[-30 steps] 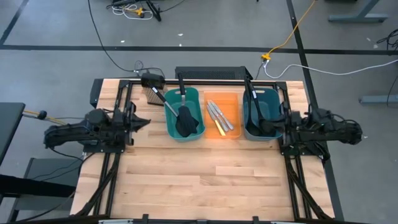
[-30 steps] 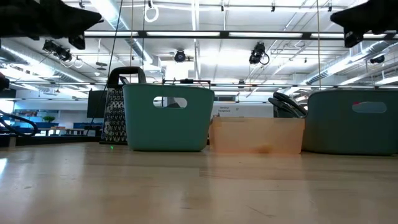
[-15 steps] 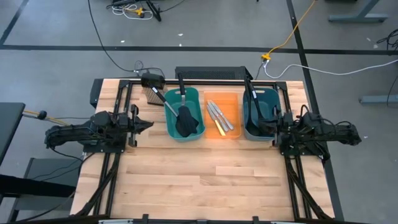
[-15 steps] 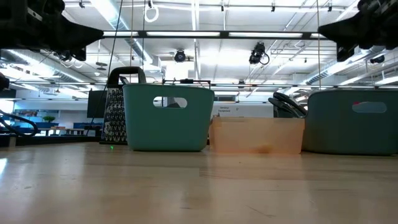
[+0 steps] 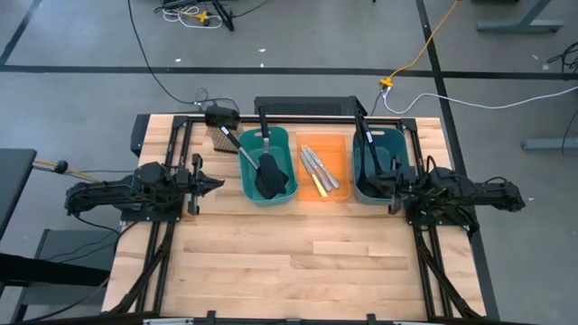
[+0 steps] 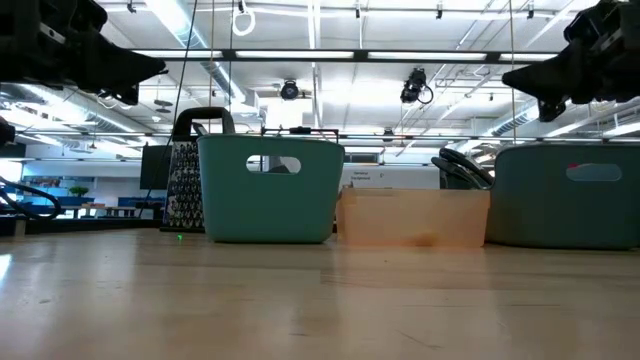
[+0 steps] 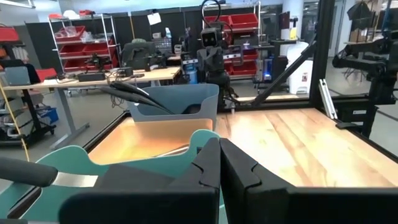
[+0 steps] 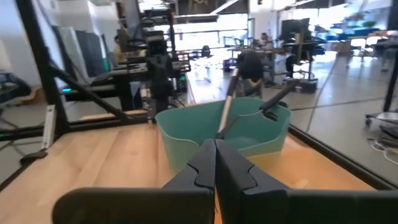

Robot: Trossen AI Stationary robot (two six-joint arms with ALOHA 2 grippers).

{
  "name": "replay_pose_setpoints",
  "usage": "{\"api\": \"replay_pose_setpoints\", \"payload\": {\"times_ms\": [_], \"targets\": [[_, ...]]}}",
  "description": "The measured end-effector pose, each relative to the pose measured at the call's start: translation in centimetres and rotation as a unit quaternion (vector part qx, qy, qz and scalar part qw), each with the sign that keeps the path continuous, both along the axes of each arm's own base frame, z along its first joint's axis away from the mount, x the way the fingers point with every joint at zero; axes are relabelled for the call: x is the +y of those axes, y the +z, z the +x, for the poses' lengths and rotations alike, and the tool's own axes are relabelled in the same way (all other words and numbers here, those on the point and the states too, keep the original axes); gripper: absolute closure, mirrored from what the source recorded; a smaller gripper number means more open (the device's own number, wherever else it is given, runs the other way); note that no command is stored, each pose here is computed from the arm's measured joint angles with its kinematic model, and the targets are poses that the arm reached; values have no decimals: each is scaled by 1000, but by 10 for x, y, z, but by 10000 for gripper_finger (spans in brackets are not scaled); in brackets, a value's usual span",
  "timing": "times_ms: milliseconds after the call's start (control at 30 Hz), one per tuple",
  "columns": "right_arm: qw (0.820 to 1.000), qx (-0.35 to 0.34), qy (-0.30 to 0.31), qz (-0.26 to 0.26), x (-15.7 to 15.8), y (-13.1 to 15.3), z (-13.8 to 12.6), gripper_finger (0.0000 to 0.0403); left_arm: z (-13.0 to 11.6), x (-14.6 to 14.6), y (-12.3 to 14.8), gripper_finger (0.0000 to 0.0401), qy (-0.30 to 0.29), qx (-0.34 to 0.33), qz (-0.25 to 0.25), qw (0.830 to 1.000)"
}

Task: Pick & Place Kitchen Items
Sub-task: Return to Home Position

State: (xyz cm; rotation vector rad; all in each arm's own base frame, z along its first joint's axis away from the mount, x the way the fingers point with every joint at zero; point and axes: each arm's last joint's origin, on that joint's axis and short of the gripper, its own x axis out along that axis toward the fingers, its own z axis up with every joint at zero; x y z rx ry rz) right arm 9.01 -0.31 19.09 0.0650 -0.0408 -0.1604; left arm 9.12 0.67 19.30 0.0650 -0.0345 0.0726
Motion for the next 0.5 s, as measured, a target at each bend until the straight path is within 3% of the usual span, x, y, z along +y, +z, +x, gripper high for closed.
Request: {"api": "replay_pose_setpoints", "payload": {"times_ms": [367,500], "targets": [[999,-44,2,5,0,6,0,379,0,0,0,376,-4,1,-2,1000],[997,-77,-16,-27,-1,13,-1,375,0,0,0,379,-8,-1,1,1000]]}}
